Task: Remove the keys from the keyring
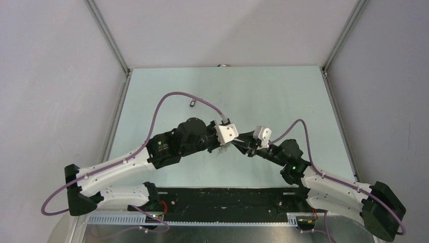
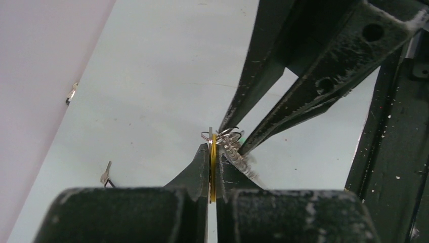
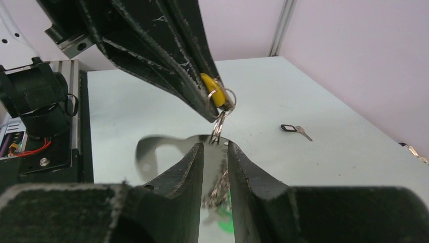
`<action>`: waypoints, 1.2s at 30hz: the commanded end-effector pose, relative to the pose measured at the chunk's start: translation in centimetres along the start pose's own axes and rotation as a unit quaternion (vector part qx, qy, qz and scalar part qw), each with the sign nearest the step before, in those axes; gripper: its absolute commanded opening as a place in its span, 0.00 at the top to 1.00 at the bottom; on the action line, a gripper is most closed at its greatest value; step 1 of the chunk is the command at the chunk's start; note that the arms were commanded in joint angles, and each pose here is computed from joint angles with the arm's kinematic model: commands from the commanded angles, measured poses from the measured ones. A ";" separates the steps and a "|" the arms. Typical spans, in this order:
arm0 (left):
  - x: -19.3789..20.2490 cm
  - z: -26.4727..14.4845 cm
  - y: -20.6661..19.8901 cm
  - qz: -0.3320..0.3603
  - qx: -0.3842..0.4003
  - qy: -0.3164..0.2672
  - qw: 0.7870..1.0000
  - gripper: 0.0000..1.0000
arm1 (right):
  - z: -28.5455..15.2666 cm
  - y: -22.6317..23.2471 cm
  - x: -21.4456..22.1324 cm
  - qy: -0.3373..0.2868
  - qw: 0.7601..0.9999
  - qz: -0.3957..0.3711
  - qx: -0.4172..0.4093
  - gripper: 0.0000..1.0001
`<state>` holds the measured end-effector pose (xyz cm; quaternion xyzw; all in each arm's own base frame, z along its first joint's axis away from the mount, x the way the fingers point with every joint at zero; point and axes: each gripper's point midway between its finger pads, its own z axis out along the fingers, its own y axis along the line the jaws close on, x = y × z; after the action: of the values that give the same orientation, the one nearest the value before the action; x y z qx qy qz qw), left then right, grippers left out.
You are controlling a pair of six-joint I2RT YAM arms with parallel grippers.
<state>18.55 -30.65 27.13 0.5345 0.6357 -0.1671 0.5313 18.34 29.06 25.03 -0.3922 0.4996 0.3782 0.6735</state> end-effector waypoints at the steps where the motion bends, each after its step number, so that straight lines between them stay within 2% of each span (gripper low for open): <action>1: -2.9 -0.5 -0.2 0.008 0.022 -0.049 0.999 1.00 | 0.2 -1.0 -2.8 -0.046 0.999 -0.013 0.025 0.71; 6: -2.7 -0.4 -0.6 0.015 0.032 -0.049 0.998 1.00 | 0.0 -1.0 -3.1 -0.051 0.998 -0.014 0.027 0.73; 9: -2.6 -0.3 -0.7 0.017 0.035 -0.047 0.998 1.00 | -0.1 -1.1 -3.2 -0.051 0.998 -0.016 0.029 0.91; 11: -2.5 -0.2 -0.8 0.019 0.036 -0.045 0.998 1.00 | -0.2 -1.2 -3.3 -0.051 0.998 -0.018 0.032 0.99; 24: -1.2 -0.1 0.7 0.042 -0.007 -0.019 0.999 1.00 | -0.6 -1.4 -3.0 -0.034 0.996 -0.069 0.052 1.00; 34: -0.8 0.4 -0.2 0.050 0.016 -0.015 0.999 1.00 | 1.0 -1.3 -2.0 0.014 0.992 -0.112 0.051 1.00; 35: -0.8 0.5 -0.2 0.050 0.016 -0.014 0.999 1.00 | 1.1 -2.0 -2.2 0.017 0.991 -0.111 0.066 0.99; 36: -0.7 0.5 -0.1 0.050 0.012 -0.010 0.999 1.00 | 1.2 -2.2 -2.2 0.020 0.992 -0.105 0.073 0.91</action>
<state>18.55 -30.58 25.98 0.5724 0.6194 -0.1457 0.5172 18.90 28.98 25.01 -0.4220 0.4966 0.2865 0.7023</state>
